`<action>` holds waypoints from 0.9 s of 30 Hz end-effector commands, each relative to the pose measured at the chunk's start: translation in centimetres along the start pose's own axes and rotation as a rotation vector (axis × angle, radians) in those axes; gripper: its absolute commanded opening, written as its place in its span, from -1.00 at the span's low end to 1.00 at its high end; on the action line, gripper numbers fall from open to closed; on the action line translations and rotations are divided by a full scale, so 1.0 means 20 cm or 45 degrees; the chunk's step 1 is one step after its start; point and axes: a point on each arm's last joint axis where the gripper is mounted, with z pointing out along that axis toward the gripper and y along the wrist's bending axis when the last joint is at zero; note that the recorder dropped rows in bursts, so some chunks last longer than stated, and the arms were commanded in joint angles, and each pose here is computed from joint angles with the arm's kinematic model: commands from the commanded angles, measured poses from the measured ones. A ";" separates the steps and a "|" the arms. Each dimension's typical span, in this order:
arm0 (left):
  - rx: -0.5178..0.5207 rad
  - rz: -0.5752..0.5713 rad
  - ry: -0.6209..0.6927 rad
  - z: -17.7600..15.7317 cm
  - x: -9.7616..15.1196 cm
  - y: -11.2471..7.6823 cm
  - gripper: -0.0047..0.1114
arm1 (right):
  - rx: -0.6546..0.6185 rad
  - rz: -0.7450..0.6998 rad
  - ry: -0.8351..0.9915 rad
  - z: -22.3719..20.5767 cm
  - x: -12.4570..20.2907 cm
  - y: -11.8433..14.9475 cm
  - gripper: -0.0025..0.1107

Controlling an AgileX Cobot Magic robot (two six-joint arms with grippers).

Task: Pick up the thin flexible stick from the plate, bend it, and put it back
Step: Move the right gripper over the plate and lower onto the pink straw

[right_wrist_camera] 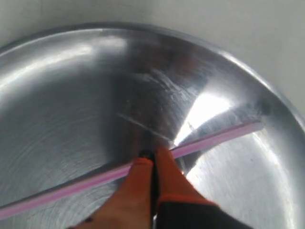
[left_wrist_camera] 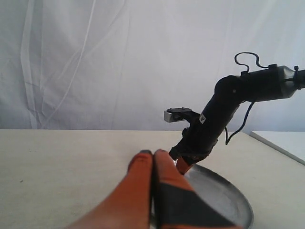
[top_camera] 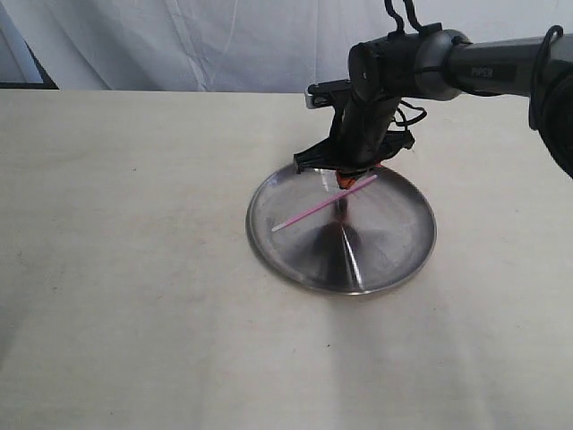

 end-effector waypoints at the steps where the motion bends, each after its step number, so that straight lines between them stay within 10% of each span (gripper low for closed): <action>1: 0.014 0.003 0.005 0.00 0.00 0.00 -0.92 | 0.013 -0.021 0.010 0.00 0.00 0.00 -0.97; 19: 0.014 0.003 0.005 0.00 0.00 0.00 -0.92 | 0.001 -0.053 -0.263 0.01 -0.09 0.02 -0.97; 27: 0.014 0.003 0.005 0.00 0.00 0.00 -0.92 | 0.201 -0.232 0.007 0.16 0.01 -0.06 -0.97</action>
